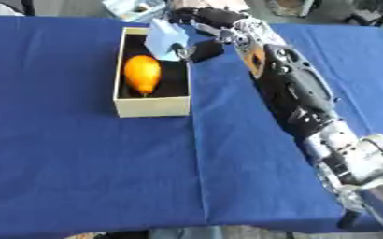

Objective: Pick up objects on the table and place them in the box.

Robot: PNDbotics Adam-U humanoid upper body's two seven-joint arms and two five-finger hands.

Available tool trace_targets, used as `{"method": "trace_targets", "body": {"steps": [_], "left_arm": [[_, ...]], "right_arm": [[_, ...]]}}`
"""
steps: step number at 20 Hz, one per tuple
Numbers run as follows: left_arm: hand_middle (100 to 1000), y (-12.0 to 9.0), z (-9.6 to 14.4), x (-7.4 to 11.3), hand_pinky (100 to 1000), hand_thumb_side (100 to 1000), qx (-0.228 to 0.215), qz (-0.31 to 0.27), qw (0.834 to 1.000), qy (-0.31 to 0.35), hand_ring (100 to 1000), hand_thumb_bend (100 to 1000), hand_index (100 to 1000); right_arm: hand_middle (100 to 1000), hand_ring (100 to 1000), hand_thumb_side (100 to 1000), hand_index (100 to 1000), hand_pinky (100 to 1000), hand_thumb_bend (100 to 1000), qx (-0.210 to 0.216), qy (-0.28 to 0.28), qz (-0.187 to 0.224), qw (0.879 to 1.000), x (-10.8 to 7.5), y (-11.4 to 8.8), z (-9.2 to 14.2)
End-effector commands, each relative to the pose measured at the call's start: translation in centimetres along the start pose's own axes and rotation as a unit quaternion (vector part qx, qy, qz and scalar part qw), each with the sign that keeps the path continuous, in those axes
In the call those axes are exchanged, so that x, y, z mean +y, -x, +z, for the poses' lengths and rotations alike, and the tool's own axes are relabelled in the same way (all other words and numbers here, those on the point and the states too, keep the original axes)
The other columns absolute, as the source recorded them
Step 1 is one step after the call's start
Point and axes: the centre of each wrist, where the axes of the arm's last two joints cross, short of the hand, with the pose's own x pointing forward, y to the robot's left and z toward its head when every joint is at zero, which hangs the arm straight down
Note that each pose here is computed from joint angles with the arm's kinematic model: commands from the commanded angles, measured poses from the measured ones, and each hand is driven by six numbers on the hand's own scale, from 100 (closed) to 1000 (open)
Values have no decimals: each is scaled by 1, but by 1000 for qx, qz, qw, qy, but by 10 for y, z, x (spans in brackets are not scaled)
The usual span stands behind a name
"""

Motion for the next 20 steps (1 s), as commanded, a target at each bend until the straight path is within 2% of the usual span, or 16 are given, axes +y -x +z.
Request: {"method": "trace_targets", "body": {"steps": [1, 5, 9, 12, 15, 16, 18, 20], "left_arm": [[603, -3, -1, 5, 691, 768, -6, -10, 1000, -6, 614, 100, 853], [603, -4, -1, 5, 691, 770, -8, -10, 1000, -6, 614, 100, 853], [602, -4, -1, 6, 690, 770, -7, -10, 1000, -8, 614, 100, 853], [602, -2, 0, 6, 690, 773, -1, -10, 1000, -10, 614, 100, 853], [601, 1, 3, 6, 690, 774, 7, -11, 1000, -16, 614, 100, 853], [599, 3, 4, 6, 690, 774, 10, -12, 1000, -19, 614, 100, 853], [598, 4, 5, 7, 690, 776, 15, -15, 1000, -22, 613, 100, 853], [597, 5, 7, 7, 690, 778, 18, -16, 999, -25, 613, 100, 852]], "right_arm": [[1000, 935, 757, 986, 854, 119, -9, 16, 14, 1000, -25, 1, 7], [1000, 939, 815, 995, 858, 174, -15, -11, 18, 1000, -20, -4, 2], [1000, 939, 797, 996, 857, 165, -22, -11, 25, 999, -20, -6, 1], [1000, 1000, 721, 1000, 894, 162, -33, 15, 26, 999, -29, -6, 6], [1000, 1000, 618, 1000, 908, 213, -58, 42, 35, 997, -40, -10, 16], [1000, 1000, 501, 1000, 917, 257, -67, 48, 40, 996, -43, -12, 20], [1000, 1000, 472, 1000, 925, 291, -84, 63, 56, 993, -52, -17, 32], [1000, 1000, 525, 1000, 929, 318, -98, 77, 71, 990, -59, -24, 44]]}}
